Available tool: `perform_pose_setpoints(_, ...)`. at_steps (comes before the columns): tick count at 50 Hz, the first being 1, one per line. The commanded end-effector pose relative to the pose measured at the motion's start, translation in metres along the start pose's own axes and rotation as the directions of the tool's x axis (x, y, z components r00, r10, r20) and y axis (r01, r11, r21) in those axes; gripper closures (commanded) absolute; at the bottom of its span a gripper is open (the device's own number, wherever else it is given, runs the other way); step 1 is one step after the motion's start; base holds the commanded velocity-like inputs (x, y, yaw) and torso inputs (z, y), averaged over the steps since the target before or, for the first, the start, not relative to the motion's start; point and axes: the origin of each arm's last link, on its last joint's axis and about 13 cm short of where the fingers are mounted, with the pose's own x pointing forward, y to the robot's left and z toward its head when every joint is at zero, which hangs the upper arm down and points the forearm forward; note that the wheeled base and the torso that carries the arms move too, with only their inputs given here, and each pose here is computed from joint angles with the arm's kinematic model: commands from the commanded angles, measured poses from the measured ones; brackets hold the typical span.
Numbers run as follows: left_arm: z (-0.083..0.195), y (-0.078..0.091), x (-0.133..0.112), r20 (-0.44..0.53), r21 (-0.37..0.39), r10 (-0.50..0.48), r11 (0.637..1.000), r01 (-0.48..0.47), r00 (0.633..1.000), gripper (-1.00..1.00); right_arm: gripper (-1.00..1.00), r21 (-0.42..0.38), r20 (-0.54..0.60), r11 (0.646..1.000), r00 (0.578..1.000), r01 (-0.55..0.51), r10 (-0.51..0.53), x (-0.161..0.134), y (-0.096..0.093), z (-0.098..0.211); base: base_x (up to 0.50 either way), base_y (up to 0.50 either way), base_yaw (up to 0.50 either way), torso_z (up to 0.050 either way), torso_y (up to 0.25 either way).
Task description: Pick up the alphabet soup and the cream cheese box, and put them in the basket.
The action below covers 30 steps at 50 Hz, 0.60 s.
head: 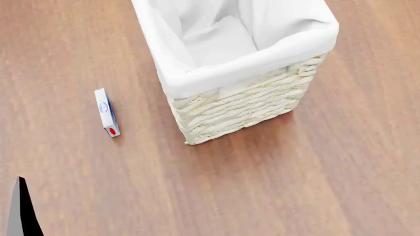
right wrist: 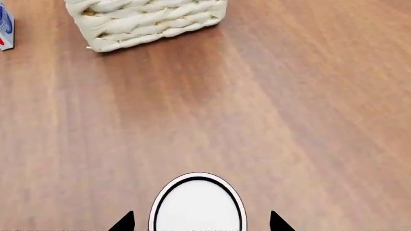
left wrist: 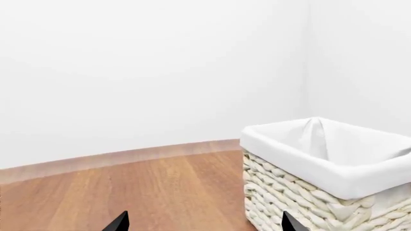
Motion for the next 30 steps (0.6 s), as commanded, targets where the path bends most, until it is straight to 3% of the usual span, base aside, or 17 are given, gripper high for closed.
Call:
perform_pose_setpoints(1,0.0,0.0,0.0,0.0,0.001,0.001,1.0,-0.001,1.0,-1.0,-1.0,0.007,-0.012,1.0,1.0,0.004,-0.003,0.003,0.0,-0.004,0.0,0.0,0.0,0.0,0.0)
perform_pose_setpoints(30,-0.001,0.0,0.0,0.001,0.012,0.008,1.0,-0.008,1.0,-1.0,-1.0,0.002,-0.049,1.0,0.999,-0.006,0.006,0.013,0.0,-0.015,0.0,0.0,0.0,0.0,0.0)
